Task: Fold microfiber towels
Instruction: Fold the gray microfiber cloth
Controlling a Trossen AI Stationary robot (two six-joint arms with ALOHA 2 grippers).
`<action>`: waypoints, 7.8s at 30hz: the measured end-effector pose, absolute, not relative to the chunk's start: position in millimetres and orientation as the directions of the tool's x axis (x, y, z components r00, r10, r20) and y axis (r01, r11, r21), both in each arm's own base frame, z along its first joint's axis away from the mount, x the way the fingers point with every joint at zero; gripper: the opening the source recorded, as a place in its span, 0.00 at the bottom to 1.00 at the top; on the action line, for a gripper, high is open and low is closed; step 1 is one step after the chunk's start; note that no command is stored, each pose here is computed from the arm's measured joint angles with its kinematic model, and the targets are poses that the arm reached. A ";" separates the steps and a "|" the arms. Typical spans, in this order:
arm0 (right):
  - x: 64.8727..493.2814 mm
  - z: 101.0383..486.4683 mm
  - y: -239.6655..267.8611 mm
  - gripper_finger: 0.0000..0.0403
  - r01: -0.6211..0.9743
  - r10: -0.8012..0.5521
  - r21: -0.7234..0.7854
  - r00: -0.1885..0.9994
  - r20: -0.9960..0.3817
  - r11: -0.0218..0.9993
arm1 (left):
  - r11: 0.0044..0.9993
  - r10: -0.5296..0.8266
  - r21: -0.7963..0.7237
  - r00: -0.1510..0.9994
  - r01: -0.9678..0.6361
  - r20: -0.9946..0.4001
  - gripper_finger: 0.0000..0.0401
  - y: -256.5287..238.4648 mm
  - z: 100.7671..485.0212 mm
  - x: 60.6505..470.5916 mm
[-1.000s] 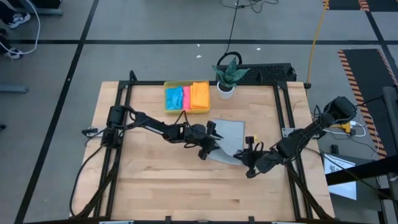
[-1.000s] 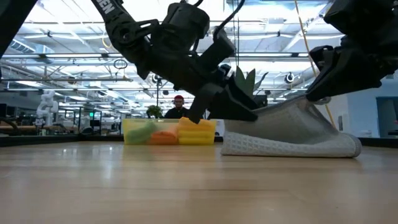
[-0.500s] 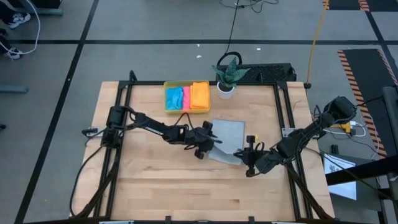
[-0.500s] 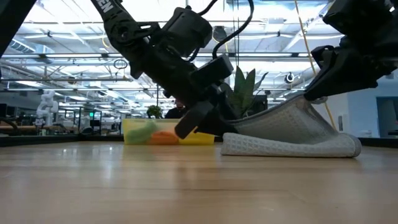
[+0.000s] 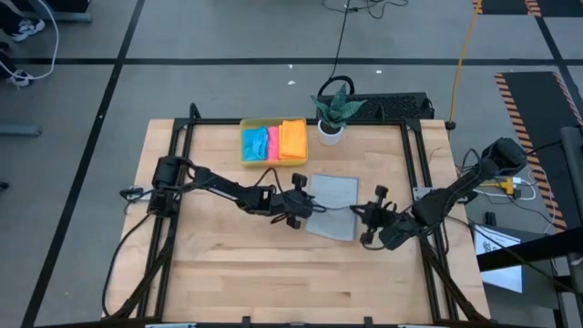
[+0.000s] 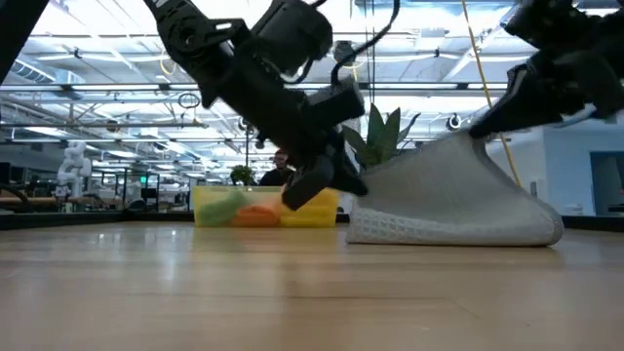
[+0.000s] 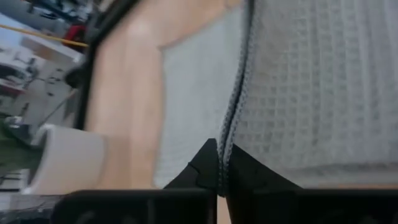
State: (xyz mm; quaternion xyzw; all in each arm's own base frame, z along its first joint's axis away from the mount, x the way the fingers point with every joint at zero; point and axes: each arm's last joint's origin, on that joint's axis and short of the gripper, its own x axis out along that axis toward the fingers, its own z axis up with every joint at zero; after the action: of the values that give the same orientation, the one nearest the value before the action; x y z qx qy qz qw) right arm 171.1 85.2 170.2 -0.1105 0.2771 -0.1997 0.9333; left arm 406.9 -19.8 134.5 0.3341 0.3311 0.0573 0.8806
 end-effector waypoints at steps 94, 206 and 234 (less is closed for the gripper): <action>171.1 152.6 -13.8 0.36 0.663 -0.615 -0.215 0.458 -0.641 0.718 | 0.964 0.159 0.265 0.829 -0.013 -0.535 0.63 34.4 131.6 425.2; 164.6 95.7 122.3 0.32 -0.415 0.205 -0.195 0.741 -0.640 0.889 | 0.871 -0.072 0.341 0.780 0.352 -0.621 0.51 -143.5 112.5 396.6; 188.5 121.1 153.5 0.02 -0.412 0.352 0.022 0.747 -0.564 0.911 | 0.895 -0.214 0.174 0.738 0.410 -0.640 0.02 -173.8 139.6 375.3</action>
State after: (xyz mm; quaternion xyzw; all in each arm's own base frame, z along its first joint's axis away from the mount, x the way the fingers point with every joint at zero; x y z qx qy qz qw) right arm 188.5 153.5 121.1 -0.0519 0.2906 0.2045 0.9333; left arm 375.3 -173.8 139.6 0.1536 0.3197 -0.1697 0.9195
